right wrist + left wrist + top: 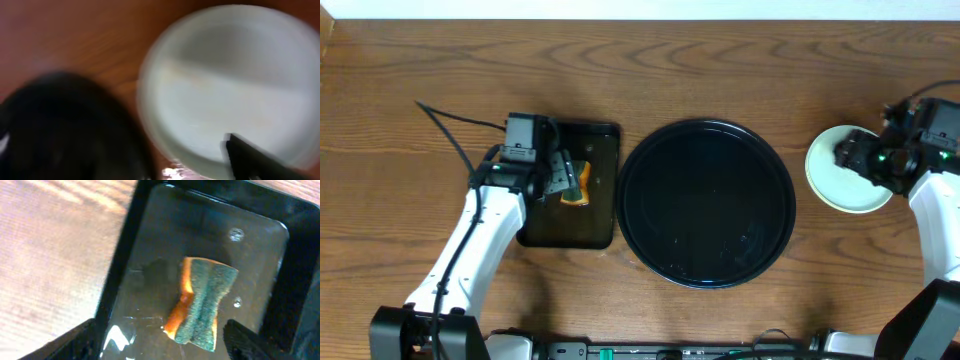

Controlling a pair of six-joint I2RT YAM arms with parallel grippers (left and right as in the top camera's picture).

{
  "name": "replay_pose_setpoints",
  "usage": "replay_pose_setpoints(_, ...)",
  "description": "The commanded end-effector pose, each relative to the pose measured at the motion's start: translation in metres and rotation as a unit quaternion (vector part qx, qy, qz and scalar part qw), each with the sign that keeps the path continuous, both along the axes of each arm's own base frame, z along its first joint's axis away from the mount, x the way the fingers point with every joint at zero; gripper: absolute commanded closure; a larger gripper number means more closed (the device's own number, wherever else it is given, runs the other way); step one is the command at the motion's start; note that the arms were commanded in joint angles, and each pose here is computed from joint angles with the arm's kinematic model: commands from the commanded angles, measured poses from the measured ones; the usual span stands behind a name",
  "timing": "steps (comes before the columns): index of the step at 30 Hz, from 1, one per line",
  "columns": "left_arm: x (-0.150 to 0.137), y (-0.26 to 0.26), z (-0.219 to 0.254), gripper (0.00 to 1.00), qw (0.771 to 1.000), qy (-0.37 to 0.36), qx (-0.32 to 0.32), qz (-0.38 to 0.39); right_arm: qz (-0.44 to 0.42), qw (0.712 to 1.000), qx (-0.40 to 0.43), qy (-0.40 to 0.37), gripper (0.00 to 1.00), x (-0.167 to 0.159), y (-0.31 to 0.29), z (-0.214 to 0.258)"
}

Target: Clean dirty plates on tray and stack at the side

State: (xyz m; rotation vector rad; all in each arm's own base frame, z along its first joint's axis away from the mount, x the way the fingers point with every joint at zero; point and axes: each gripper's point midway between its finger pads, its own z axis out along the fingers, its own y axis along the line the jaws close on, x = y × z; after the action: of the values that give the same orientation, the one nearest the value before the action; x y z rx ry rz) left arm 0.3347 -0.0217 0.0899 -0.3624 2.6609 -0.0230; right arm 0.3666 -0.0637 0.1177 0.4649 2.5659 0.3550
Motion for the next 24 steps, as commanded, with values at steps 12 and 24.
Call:
replay_pose_setpoints(12,-0.085,-0.002,-0.014,0.16,0.985,0.171,-0.020,-0.008,0.007,0.979,-0.057,0.198,0.03,-0.080,0.033,-0.028)
replay_pose_setpoints(24,-0.102,-0.004,0.030,0.16,0.998,0.005,-0.026,-0.059,0.049,0.993,-0.102,-0.015,0.01,-0.098,0.061,0.024)
